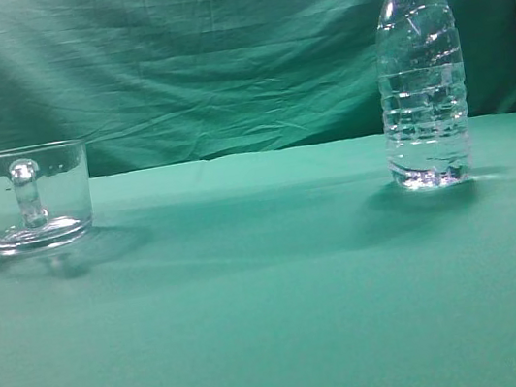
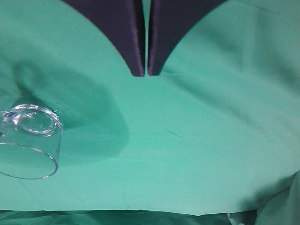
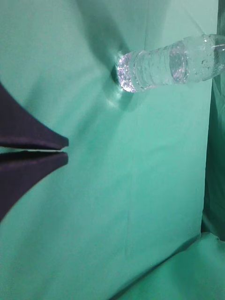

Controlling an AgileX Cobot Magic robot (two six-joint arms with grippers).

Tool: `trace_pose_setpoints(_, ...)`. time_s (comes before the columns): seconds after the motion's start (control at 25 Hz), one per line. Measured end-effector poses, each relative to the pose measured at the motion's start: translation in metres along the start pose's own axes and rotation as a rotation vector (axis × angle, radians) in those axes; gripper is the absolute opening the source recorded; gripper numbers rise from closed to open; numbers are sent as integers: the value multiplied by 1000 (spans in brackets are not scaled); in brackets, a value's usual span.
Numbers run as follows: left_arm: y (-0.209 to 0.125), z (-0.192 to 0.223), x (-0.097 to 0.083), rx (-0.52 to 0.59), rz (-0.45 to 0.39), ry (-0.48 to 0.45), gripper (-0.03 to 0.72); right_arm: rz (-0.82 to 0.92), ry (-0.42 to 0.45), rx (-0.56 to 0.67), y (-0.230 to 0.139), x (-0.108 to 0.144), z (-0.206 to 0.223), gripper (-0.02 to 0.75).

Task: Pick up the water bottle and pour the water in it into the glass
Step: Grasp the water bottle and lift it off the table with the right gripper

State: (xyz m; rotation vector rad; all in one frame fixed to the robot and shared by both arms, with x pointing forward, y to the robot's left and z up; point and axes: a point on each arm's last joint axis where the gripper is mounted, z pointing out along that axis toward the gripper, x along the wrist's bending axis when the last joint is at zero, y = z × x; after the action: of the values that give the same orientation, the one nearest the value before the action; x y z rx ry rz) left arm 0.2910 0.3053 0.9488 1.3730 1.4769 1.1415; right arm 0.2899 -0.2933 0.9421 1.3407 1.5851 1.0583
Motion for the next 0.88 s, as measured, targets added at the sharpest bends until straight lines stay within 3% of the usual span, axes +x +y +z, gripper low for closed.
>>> trace_pose_setpoints(0.88, 0, 0, 0, 0, 0, 0, 0, -26, -8, -2, 0, -1, 0, 0)
